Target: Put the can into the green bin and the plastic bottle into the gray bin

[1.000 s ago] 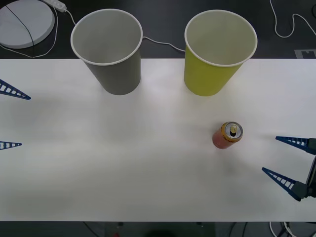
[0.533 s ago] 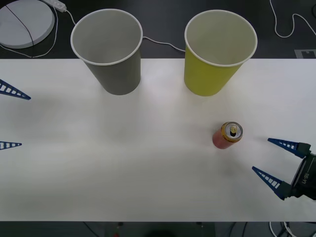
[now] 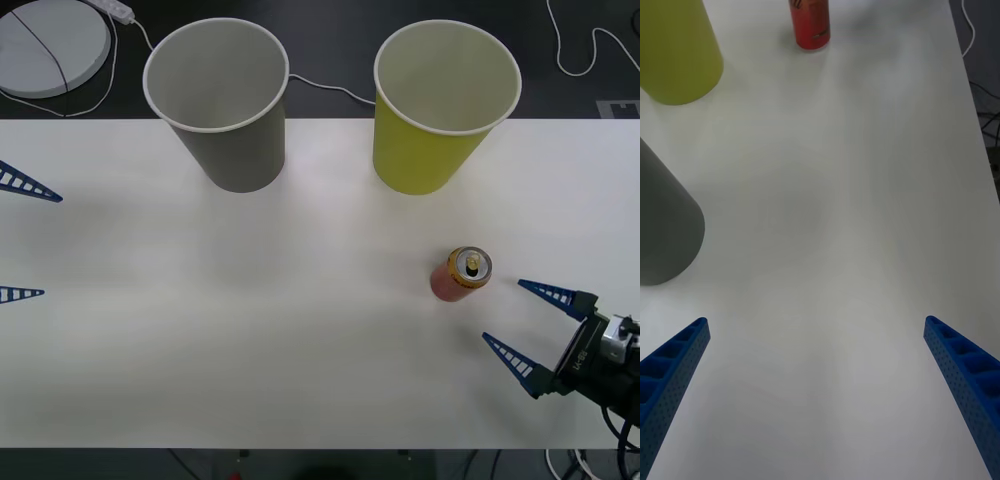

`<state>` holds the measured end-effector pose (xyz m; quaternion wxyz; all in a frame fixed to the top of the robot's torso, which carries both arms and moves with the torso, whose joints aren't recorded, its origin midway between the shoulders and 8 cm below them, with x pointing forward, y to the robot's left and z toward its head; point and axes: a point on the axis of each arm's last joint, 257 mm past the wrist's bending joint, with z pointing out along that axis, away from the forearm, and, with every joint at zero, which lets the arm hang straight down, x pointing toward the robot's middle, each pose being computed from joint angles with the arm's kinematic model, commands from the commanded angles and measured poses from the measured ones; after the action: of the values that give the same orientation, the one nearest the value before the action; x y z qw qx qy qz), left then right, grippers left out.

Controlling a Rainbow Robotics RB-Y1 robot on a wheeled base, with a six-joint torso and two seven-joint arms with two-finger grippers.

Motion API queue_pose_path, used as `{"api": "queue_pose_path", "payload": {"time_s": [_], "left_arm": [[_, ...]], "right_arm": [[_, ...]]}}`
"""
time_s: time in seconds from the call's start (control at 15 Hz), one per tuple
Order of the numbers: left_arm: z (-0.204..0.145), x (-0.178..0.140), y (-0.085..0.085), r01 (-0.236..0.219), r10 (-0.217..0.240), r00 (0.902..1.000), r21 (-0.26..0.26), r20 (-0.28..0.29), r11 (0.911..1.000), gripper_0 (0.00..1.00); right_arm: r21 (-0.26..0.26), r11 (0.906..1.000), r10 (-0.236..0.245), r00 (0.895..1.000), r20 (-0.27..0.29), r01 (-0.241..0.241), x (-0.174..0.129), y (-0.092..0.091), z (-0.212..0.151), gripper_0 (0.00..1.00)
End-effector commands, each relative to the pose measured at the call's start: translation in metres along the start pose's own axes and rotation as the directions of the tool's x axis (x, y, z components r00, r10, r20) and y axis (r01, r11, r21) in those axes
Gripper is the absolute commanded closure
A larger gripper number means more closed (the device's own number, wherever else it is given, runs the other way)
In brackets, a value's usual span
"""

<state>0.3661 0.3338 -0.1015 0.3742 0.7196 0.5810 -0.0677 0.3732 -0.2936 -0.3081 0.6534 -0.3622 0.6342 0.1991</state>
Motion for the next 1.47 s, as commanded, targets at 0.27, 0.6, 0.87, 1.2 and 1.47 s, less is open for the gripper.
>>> {"api": "queue_pose_path", "payload": {"time_s": [0.27,0.6,0.87,1.2,1.47], "left_arm": [[0.0,0.0,0.0,0.0,0.0,1.0,0.0,0.0,1.0,0.0],[0.0,0.0,0.0,0.0,0.0,1.0,0.0,0.0,1.0,0.0],[0.0,0.0,0.0,0.0,0.0,1.0,0.0,0.0,1.0,0.0],[0.0,0.0,0.0,0.0,0.0,1.0,0.0,0.0,1.0,0.0],[0.0,0.0,0.0,0.0,0.0,1.0,0.0,0.0,1.0,0.0]], "right_arm": [[-0.002,0.9999,0.014,0.999,0.045,-0.014,0.008,0.002,0.03,0.0],[0.019,0.9997,0.015,0.997,0.072,-0.016,0.01,0.001,0.059,0.0],[0.02,0.9996,0.017,0.996,0.09,-0.019,0.007,0.003,0.076,0.0],[0.015,0.9999,0.004,0.995,0.1,-0.005,0.003,0.005,0.098,0.0],[0.017,0.9999,-0.006,0.994,0.108,0.004,-0.002,0.006,0.113,0.0]]}}
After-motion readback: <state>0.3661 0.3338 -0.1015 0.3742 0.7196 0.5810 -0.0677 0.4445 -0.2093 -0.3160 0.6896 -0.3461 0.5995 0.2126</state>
